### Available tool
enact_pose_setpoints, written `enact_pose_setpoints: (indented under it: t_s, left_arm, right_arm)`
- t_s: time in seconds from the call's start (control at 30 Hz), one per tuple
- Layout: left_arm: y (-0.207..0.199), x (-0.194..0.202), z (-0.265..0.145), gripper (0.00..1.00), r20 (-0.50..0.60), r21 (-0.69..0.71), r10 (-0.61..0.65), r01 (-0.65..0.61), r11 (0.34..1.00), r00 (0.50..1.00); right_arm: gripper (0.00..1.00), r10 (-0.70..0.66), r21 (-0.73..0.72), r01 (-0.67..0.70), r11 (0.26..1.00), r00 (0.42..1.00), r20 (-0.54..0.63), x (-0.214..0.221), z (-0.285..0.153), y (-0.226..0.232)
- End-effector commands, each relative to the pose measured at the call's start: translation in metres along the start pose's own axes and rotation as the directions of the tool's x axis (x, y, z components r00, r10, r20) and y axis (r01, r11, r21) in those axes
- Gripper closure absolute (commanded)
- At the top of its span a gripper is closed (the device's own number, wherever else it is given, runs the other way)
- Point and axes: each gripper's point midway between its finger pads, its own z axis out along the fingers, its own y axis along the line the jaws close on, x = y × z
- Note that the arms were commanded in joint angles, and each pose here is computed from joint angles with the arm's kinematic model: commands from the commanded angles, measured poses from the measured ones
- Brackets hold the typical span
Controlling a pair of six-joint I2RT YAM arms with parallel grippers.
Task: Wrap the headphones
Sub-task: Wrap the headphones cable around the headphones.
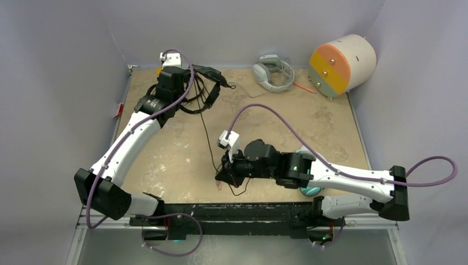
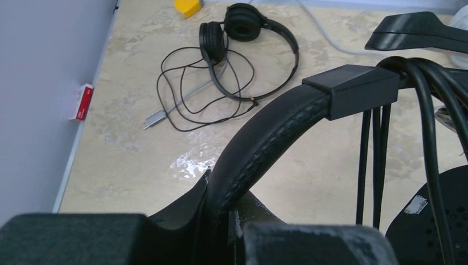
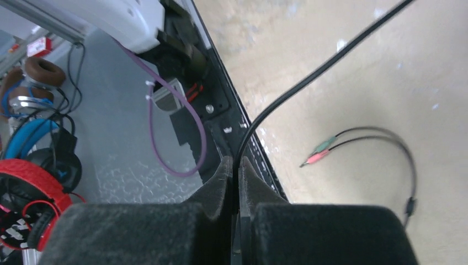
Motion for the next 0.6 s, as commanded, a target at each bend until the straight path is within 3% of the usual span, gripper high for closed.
enact_pose_setpoints:
  t_s: [0.0, 0.13, 0.37, 0.57]
  left_arm:
    - [0.010, -0.016, 0.007, 1.00, 0.088, -0.058, 0.013, -0.008, 0.998, 0.996]
    - [0.000, 0.006, 0.009, 1.00, 0.048, 0.023, 0.105, -0.106, 0.994, 0.993]
    - [-0.006, 0.043, -0.002, 1.00, 0.073, 0.120, 0.247, -0.254, 0.960, 0.966]
    - [-0.013, 0.068, -0.016, 1.00, 0.104, 0.149, 0.432, -0.444, 0.884, 0.896]
  right_arm:
    - [1.00, -0.117, 0.024, 0.119, 0.993, 0.991, -0.059, -0.028, -0.041, 0.009]
    - [1.00, -0.181, 0.076, 0.186, 0.980, 0.981, -0.065, -0.067, -0.053, -0.001]
    - [1.00, -0.173, 0.097, 0.174, 0.980, 0.985, -0.019, -0.125, -0.066, -0.040]
    - [1.00, -0.145, 0.173, 0.152, 0.973, 0.988, -0.055, -0.152, -0.072, -0.082]
